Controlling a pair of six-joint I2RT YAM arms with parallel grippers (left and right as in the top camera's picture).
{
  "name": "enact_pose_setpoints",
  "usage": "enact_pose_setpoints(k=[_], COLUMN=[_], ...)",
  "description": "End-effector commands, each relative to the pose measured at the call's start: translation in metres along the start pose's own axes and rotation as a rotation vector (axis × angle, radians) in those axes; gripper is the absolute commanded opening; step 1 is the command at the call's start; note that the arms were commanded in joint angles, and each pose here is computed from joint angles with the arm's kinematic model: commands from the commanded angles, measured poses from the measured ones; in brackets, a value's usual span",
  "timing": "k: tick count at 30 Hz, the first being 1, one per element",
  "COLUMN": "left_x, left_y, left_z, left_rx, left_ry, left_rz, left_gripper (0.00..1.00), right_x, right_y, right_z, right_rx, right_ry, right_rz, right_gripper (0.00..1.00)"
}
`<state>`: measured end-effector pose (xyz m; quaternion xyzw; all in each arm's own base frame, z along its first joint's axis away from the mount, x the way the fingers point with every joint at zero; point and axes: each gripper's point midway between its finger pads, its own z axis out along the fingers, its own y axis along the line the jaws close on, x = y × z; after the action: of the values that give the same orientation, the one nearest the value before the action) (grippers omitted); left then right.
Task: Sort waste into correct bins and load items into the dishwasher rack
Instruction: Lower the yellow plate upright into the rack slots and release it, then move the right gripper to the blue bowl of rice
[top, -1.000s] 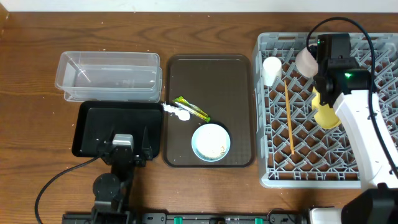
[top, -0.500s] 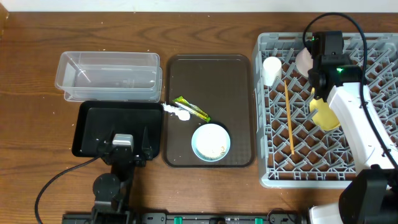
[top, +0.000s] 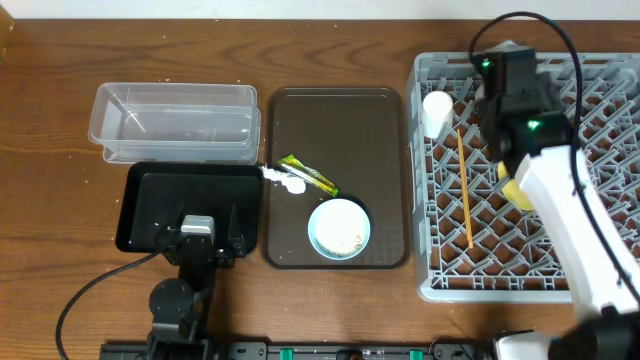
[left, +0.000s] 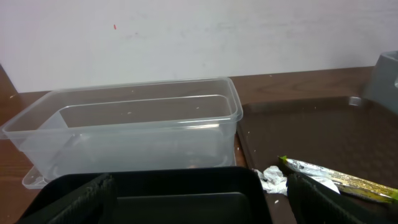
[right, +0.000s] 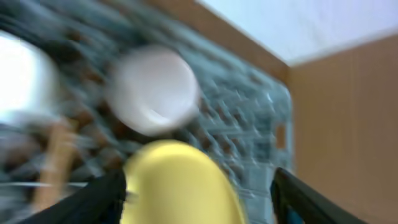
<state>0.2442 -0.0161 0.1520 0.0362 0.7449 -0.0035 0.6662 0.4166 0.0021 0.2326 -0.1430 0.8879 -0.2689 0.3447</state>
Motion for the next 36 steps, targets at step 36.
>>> enact_pose_setpoints(k=[36], left_x=[0.018], left_y=[0.003], left_z=[0.001], left_rx=[-0.021], left_ry=[0.055], left_rz=[0.009], left_gripper=[0.90], right_x=[0.080], right_y=[0.373], right_z=[-0.199], right_rx=[-1.108], right_ry=[0.148], right_rz=[-0.395], right_gripper=[0.40])
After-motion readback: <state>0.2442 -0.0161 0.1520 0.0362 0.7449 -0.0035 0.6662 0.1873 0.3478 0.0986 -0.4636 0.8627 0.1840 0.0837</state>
